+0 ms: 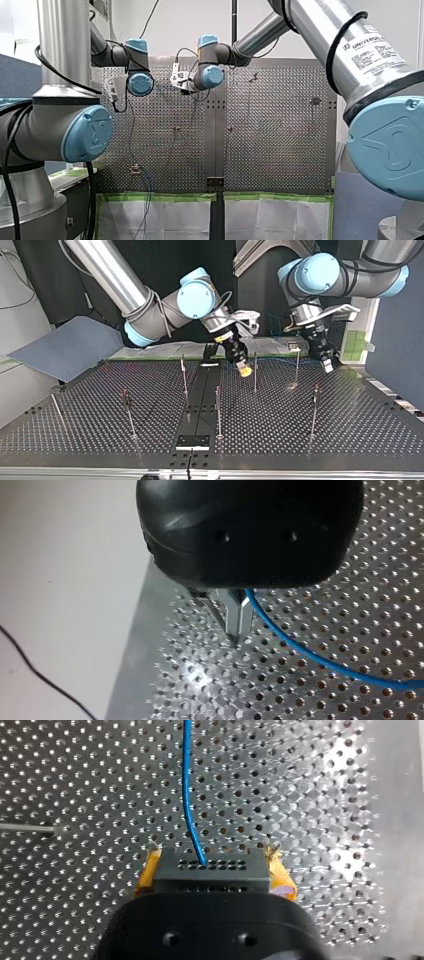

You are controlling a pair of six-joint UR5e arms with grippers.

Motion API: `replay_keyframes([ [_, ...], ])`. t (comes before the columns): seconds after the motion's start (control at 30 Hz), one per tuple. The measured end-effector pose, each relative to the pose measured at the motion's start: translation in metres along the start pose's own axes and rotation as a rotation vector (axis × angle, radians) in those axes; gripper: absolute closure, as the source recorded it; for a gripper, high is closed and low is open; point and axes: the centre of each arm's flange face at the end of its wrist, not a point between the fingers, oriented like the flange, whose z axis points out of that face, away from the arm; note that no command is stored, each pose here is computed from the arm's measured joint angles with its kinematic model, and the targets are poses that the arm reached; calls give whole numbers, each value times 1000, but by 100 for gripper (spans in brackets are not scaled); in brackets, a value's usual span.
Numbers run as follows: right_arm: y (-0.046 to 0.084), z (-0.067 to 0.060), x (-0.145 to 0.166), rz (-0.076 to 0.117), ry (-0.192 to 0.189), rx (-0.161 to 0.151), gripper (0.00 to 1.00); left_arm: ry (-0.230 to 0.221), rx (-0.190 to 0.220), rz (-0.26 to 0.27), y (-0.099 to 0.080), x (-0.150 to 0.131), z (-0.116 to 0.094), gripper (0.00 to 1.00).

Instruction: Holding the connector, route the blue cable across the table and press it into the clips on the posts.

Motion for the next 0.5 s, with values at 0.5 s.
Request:
replay_keyframes([
  [0.5,-5,27,18,3,13,13,100,-13,34,-25,-3,-13,25,100],
])
